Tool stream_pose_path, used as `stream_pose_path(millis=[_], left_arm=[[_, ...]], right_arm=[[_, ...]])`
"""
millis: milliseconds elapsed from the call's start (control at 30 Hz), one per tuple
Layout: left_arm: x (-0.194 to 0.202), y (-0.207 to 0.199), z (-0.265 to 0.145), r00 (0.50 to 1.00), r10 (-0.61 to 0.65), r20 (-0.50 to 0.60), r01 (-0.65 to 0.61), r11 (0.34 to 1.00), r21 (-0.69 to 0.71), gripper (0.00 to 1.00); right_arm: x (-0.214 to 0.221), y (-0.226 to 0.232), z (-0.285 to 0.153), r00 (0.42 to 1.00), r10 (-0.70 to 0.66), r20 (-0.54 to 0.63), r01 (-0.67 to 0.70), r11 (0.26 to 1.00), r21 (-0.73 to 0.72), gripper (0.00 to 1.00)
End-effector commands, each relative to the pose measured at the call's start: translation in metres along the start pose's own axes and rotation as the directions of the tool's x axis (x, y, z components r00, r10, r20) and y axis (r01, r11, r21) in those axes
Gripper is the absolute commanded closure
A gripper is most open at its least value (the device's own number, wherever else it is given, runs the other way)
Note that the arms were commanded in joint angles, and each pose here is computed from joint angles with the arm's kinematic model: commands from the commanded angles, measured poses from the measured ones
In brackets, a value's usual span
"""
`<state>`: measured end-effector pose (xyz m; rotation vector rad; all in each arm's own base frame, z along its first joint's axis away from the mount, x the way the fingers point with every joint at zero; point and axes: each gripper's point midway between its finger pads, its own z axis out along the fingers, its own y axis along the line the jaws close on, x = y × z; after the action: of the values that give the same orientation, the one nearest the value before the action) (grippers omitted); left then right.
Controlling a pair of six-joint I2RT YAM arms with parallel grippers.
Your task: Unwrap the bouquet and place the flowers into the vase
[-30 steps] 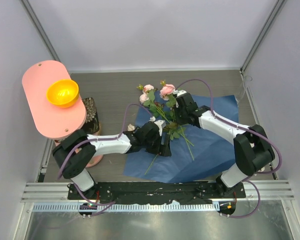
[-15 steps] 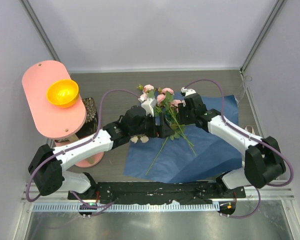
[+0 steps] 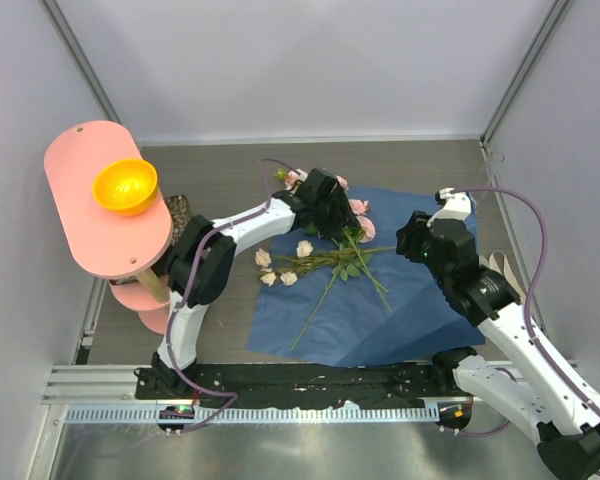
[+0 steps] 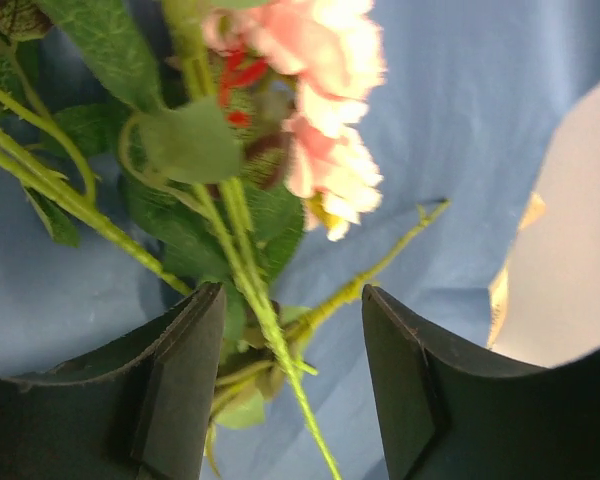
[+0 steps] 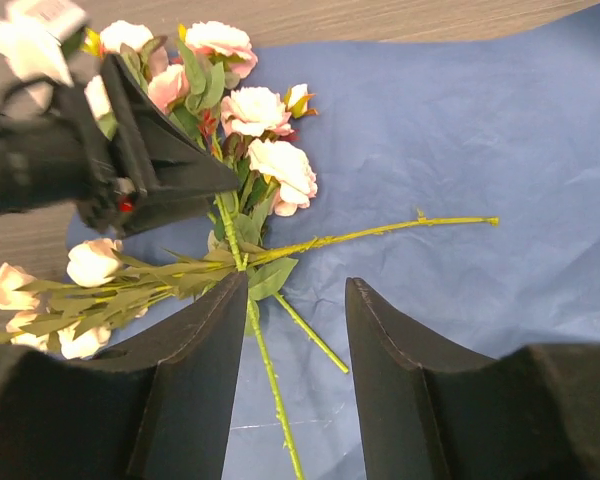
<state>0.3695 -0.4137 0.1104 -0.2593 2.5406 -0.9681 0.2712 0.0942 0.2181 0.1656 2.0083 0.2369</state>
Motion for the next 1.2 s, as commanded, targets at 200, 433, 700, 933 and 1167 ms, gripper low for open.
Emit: stream_pose_path(millis=[200, 433, 700, 933, 1167], left_arm=[[0.008, 0.016, 0.034, 0.988, -0.154, -0.022, 0.153, 0.987, -0.048, 0.51], [0.011, 0.013, 0.036, 0.991, -0.133, 0.006, 0.133, 0.991, -0.021, 0.66], [0.003, 0.004, 0.019, 0.995, -0.081, 0.058, 0.079, 0.997, 0.025, 0.74], [-0.006, -0.016, -0.001, 0.993, -0.053, 0.109, 0.042, 0.993, 0.107, 0.61], [0.005, -0.016, 0.009, 0.995, -0.081, 0.061, 0.072, 0.988, 0.138, 0.55]], right_arm=[[0.009, -0.006, 0.0, 1.0, -0.018, -0.023, 0.018, 1.0, 0.018, 0.5], [0.023, -0.002, -0.001, 0.999, 0.007, -0.047, -0.008, 1.0, -0.021, 0.5], [0.027, -0.003, -0.006, 0.999, 0.02, -0.05, -0.021, 0.999, -0.036, 0.5], [0.028, 0.003, -0.009, 0.998, 0.011, -0.056, -0.015, 0.997, -0.072, 0.5], [0.023, 0.006, -0.015, 0.999, 0.019, -0.028, -0.022, 0.994, -0.106, 0.5]])
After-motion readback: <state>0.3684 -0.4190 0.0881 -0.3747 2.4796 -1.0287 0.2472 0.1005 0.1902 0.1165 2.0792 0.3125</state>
